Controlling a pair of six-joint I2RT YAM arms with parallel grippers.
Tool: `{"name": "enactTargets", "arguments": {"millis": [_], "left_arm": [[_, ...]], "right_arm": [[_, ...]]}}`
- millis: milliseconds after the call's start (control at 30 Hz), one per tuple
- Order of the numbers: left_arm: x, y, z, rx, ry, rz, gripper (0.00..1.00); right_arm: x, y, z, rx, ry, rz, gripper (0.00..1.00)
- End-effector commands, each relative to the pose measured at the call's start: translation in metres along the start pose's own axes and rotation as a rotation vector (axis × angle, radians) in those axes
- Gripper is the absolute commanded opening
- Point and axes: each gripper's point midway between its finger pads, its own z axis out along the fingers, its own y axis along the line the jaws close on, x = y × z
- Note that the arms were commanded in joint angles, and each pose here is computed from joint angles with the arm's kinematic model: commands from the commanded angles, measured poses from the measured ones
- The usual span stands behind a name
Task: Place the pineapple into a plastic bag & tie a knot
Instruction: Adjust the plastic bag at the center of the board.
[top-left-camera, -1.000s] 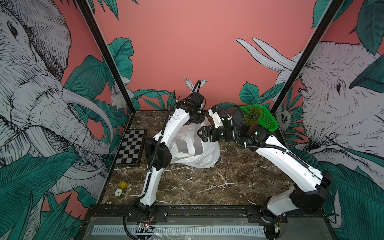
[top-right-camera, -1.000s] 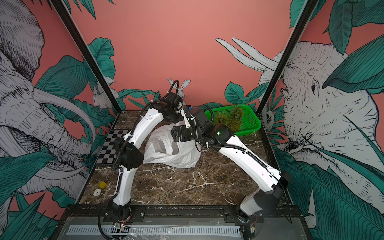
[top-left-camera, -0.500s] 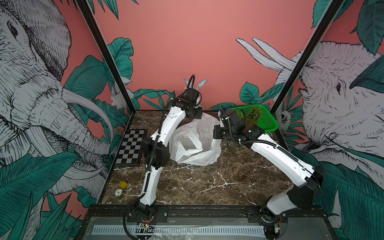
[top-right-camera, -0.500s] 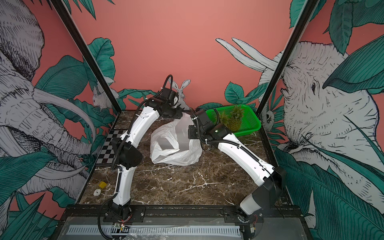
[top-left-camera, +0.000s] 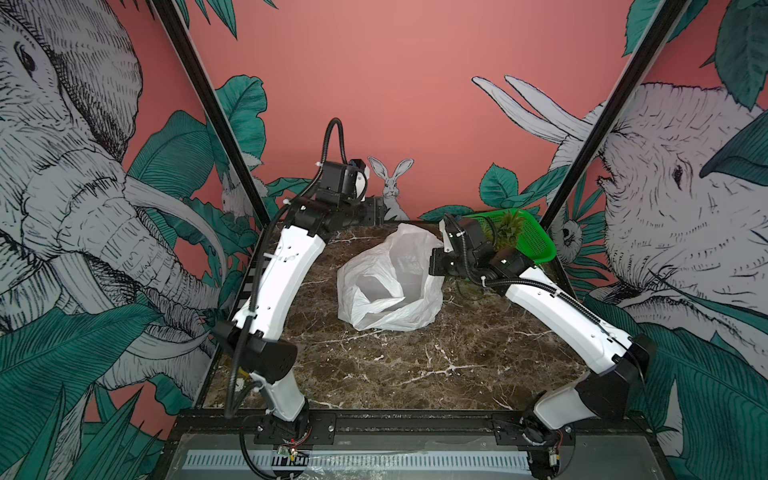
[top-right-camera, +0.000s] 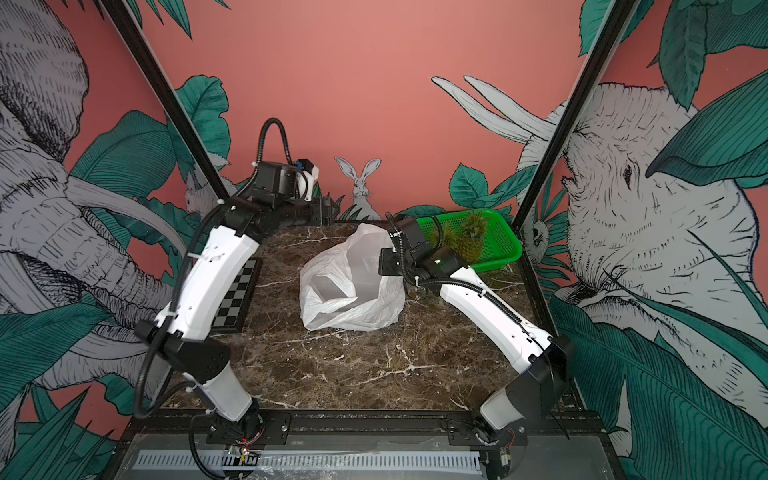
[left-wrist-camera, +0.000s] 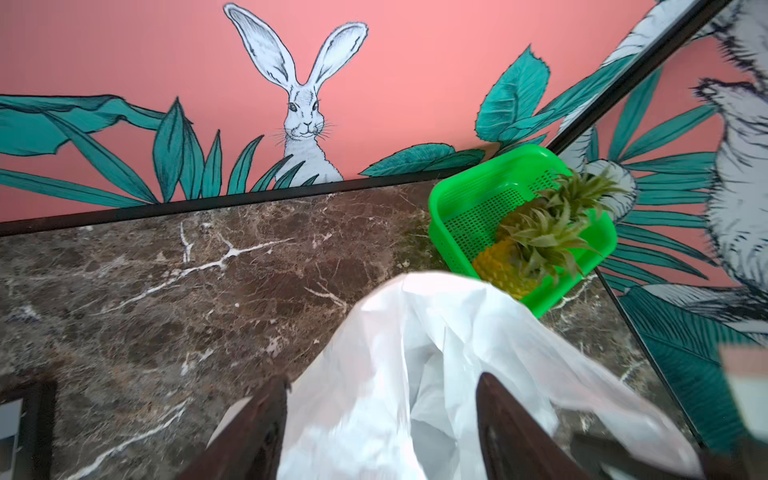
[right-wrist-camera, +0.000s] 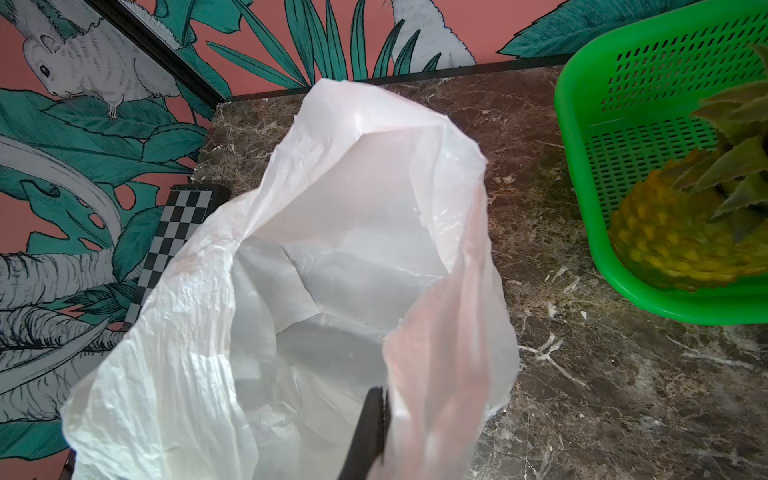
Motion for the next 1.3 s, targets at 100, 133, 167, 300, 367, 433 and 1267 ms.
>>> {"name": "enactTargets", "arguments": {"millis": [100, 133, 167, 300, 367, 433, 1267], "left_arm": [[0.064, -0.015, -0.047, 0.011, 0.147, 0.139, 0.74], [0.074, -0.022, -0.054, 0.024, 0.175, 0.174, 0.74], [0.084, -0.028, -0.058, 0.042, 0.203, 0.199, 0.75], [0.121, -0.053, -0.064, 0.08, 0.314, 0.275, 0.76], [0.137, -0.054, -0.061, 0.033, 0.345, 0.331, 0.77], [0.148, -0.052, -0.059, -0.043, 0.35, 0.4, 0.78], [0.188, -0.038, -0.002, -0.346, 0.351, 0.694, 0.85]], "right_arm": [[-0.019, 0.004, -0.001, -0.034, -0.038, 0.038, 0.01], [-0.02, 0.004, 0.001, -0.034, -0.037, 0.039, 0.01], [-0.019, 0.004, 0.002, -0.034, -0.036, 0.041, 0.01], [-0.019, 0.006, 0.007, -0.04, -0.029, 0.042, 0.02], [-0.018, 0.006, 0.009, -0.041, -0.024, 0.043, 0.03], [-0.017, 0.005, 0.01, -0.038, -0.022, 0.043, 0.03], [-0.008, -0.001, 0.016, -0.025, -0.014, 0.048, 0.04]]}}
